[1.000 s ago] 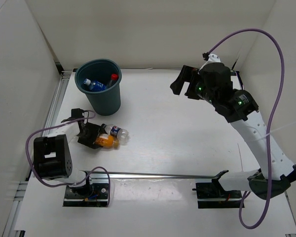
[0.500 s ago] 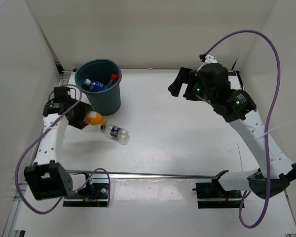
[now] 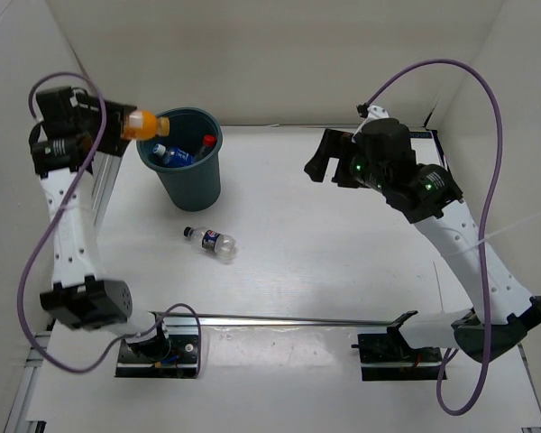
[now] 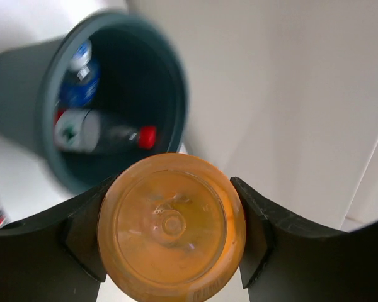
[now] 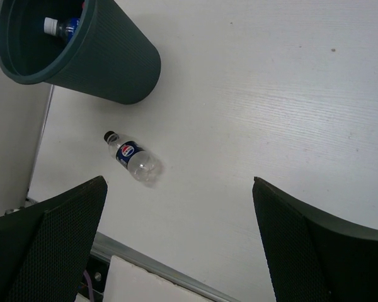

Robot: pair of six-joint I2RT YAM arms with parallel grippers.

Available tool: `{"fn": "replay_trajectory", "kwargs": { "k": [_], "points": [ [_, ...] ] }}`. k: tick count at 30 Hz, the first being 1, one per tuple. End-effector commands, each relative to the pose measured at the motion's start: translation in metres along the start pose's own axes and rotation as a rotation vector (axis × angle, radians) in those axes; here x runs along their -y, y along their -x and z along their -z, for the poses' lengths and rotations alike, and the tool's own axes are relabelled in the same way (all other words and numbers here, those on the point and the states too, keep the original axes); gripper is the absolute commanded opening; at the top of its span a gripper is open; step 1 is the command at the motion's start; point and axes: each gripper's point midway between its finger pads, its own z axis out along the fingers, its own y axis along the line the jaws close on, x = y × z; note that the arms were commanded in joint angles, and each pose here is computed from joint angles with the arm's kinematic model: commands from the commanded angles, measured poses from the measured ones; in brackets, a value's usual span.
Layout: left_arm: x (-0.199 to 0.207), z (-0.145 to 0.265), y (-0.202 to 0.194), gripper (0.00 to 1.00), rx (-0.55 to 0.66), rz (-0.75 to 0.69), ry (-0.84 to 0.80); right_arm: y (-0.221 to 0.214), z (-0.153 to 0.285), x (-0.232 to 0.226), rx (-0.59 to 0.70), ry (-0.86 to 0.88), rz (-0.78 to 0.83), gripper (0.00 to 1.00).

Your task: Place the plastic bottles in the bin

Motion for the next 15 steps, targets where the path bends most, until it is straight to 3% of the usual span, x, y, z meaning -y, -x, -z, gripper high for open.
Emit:
{"fn": "replay_trajectory", "kwargs": {
  "k": [1, 2, 5, 7, 8, 9, 15],
  "points": [
    [0.017, -0.044, 0.017, 0.63, -0.014, -0.031, -0.01, 0.003, 0.004, 0.002, 0.023, 0.009, 0.029, 1.0],
    [0.038, -0.042, 0.024, 0.66, -0.003, -0.051, -0.059, 0.001, 0.006, 0.003, 0.023, 0.009, 0.029, 1.0],
    [0.042, -0.082, 0.019, 0.71, -0.083, -0.123, -0.067, -0.001, 0.014, 0.007, 0.036, 0.006, 0.037, 1.0],
    [0.057, -0.086, 0.011, 0.77, -0.131, -0.162, -0.116, -0.001, 0.016, 0.013, 0.044, -0.01, 0.042, 1.0],
    [0.055, -0.092, 0.004, 0.85, -0.156, -0.162, -0.111, -0.002, 0.018, 0.017, 0.051, -0.022, 0.051, 1.0],
    [0.055, -0.092, 0.004, 0.99, -0.156, -0.162, -0.111, -0.001, 0.021, 0.021, 0.059, -0.028, 0.046, 1.0],
    [0.062, -0.057, 0.013, 1.0, -0.06, -0.264, -0.149, -0.01, 0.02, 0.031, 0.042, -0.049, 0.052, 1.0]
  ]
}}
